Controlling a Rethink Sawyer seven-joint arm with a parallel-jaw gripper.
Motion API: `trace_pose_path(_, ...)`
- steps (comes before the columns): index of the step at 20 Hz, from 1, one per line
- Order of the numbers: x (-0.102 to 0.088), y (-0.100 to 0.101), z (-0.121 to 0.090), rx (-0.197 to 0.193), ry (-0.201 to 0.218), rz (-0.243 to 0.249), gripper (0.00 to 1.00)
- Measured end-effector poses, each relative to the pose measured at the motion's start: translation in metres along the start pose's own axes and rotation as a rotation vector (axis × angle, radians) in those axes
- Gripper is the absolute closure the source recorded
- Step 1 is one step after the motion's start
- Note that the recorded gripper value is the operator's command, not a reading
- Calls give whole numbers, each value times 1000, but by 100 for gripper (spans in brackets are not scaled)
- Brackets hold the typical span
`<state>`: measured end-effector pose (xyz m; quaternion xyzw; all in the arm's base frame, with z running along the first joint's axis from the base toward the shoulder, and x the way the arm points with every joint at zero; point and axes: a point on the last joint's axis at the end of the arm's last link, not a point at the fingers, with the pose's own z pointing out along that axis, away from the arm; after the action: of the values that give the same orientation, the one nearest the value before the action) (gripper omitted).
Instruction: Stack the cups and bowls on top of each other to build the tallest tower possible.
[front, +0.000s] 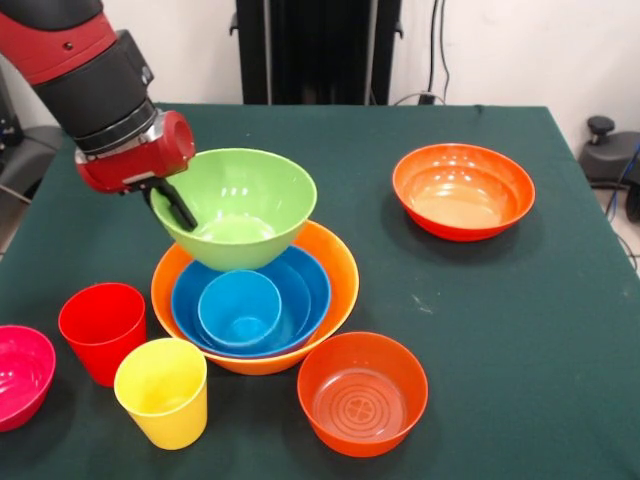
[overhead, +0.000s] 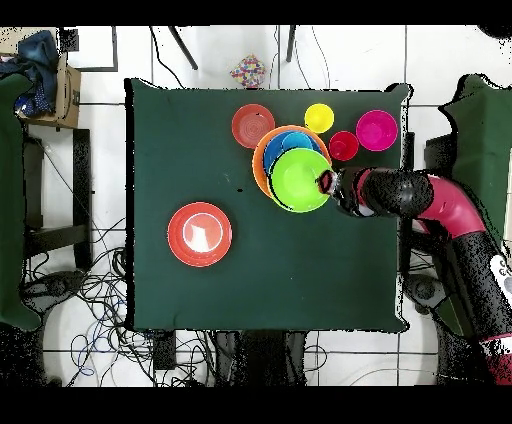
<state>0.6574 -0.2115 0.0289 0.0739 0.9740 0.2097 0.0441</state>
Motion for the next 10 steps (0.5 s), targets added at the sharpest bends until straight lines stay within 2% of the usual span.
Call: trace_pose_path(10, -11, -11, -7, 14, -12, 17, 100)
